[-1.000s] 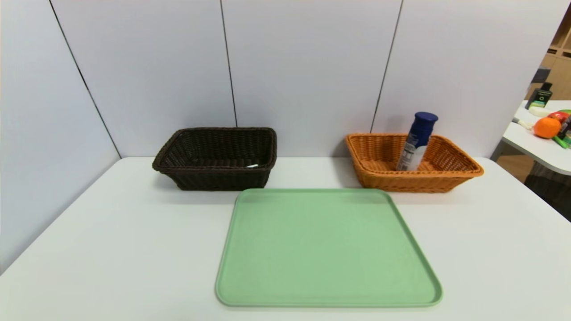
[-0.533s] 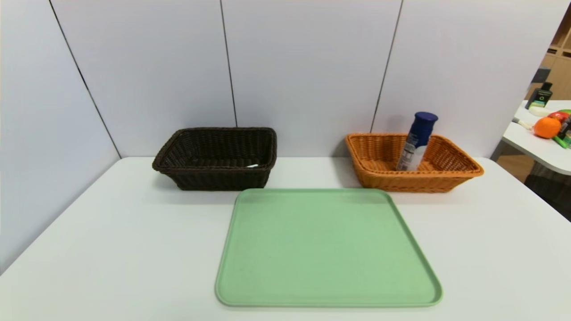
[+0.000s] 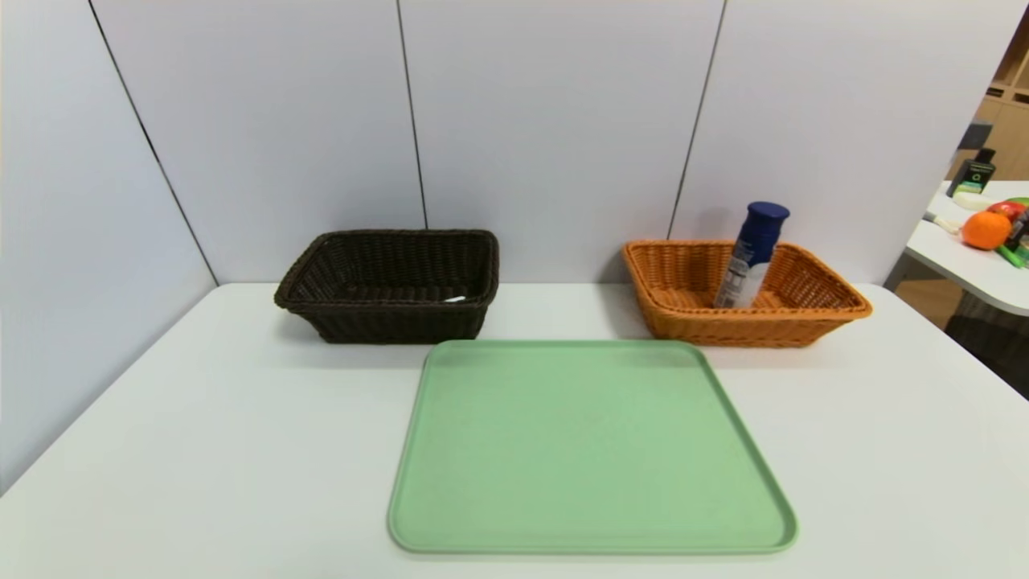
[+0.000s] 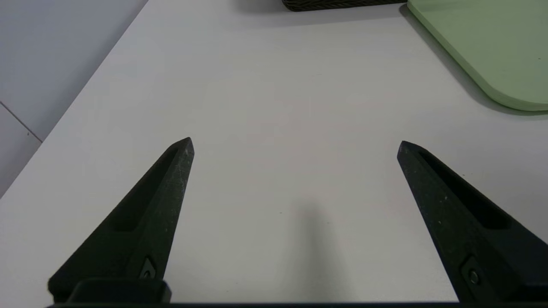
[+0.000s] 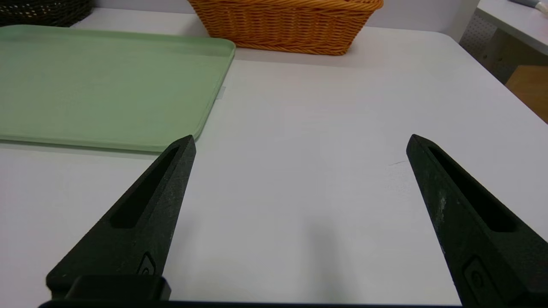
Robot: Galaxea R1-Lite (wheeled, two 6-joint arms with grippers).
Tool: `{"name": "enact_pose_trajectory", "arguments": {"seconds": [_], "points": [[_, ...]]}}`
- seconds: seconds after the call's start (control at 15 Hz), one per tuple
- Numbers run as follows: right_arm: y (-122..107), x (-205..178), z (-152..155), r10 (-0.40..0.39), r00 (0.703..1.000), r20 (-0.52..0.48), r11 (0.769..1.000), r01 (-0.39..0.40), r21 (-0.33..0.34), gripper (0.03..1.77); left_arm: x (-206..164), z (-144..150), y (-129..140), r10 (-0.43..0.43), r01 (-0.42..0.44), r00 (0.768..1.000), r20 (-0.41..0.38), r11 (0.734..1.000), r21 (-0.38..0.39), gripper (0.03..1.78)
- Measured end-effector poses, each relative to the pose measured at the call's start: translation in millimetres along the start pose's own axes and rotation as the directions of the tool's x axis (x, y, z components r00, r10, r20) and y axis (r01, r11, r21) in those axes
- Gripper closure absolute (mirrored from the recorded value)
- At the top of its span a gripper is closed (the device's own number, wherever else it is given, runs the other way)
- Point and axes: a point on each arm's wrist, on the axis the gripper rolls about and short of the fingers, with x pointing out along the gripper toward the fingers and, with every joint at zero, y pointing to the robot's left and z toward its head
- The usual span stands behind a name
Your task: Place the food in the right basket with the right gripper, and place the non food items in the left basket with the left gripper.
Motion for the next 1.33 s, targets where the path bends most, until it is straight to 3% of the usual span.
{"name": "enact_pose_trajectory", "arguments": {"seconds": [0.33, 1.33], "points": [[0.0, 0.2, -0.4, -0.001, 1.000, 0.001, 1.000, 0.001, 0.000, 0.10, 2.0, 1.9, 0.2, 0.004, -0.003, 0.998, 0.060, 1.000, -0.001, 0.12], [-0.1, 0.1, 0.0, -0.003, 1.000, 0.001, 1.000, 0.003, 0.000, 0.10, 2.9, -0.6, 0.5, 0.021, -0.020, 0.999, 0.048, 1.000, -0.019, 0.12]]}}
